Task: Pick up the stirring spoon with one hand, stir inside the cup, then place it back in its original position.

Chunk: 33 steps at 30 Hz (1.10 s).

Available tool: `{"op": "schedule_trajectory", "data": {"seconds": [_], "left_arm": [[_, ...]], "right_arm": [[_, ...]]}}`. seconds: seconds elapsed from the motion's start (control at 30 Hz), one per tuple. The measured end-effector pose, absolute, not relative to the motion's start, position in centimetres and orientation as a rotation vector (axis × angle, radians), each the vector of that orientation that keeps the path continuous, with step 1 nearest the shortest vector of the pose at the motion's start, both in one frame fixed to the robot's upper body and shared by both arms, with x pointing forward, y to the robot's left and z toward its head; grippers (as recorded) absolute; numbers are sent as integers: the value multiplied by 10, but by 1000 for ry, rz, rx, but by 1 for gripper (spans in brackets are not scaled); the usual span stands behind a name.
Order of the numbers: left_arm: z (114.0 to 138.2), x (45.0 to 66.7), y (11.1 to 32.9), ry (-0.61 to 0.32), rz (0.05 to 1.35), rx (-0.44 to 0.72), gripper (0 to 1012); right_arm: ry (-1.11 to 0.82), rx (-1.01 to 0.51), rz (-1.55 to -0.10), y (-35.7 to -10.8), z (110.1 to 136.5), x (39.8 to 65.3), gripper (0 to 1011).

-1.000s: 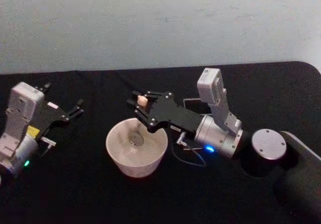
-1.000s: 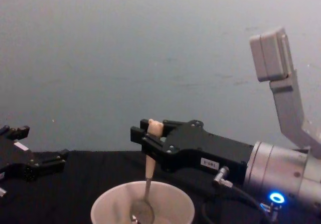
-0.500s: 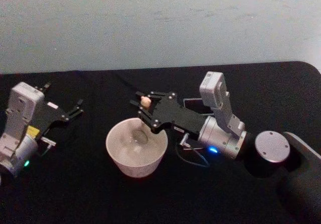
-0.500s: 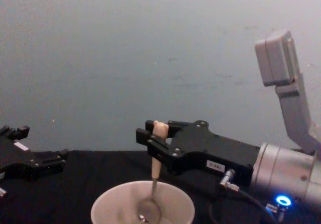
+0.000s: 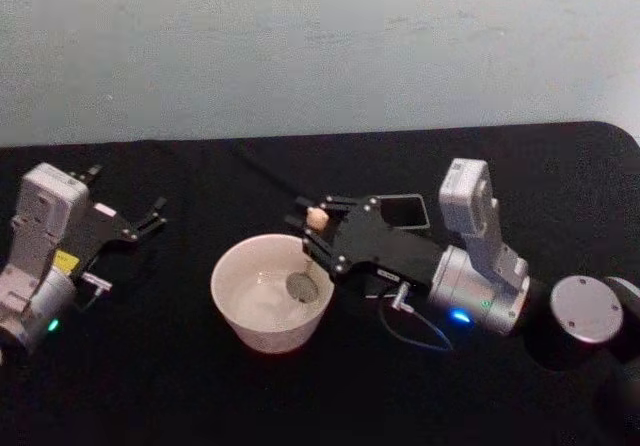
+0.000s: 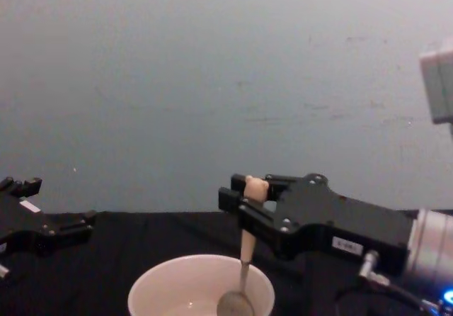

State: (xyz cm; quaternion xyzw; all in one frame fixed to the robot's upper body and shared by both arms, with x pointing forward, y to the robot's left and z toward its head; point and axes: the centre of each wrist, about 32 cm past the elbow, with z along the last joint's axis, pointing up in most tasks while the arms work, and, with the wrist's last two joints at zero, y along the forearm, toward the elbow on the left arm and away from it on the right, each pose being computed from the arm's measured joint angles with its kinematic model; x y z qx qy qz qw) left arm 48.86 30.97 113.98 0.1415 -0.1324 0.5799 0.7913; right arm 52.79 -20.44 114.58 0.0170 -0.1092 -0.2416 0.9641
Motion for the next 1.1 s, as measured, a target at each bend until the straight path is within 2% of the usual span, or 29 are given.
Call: {"op": "schedule_trajectory", "data": {"seconds": [0.17, 0.43, 0.87, 1.1], "left_arm": [[1140, 489, 310, -285, 1248, 305, 1001], [1140, 489, 310, -285, 1248, 304, 1001], [1140, 489, 310, -285, 1248, 305, 1001], [1140, 489, 310, -285, 1248, 304, 1001]], "right_arm": [[-211, 38, -457, -207, 1148, 518, 212], [-192, 47, -405, -193, 1146, 511, 212], [-184, 67, -446, -167, 1144, 528, 212], [-196, 64, -491, -168, 1144, 537, 212]]}}
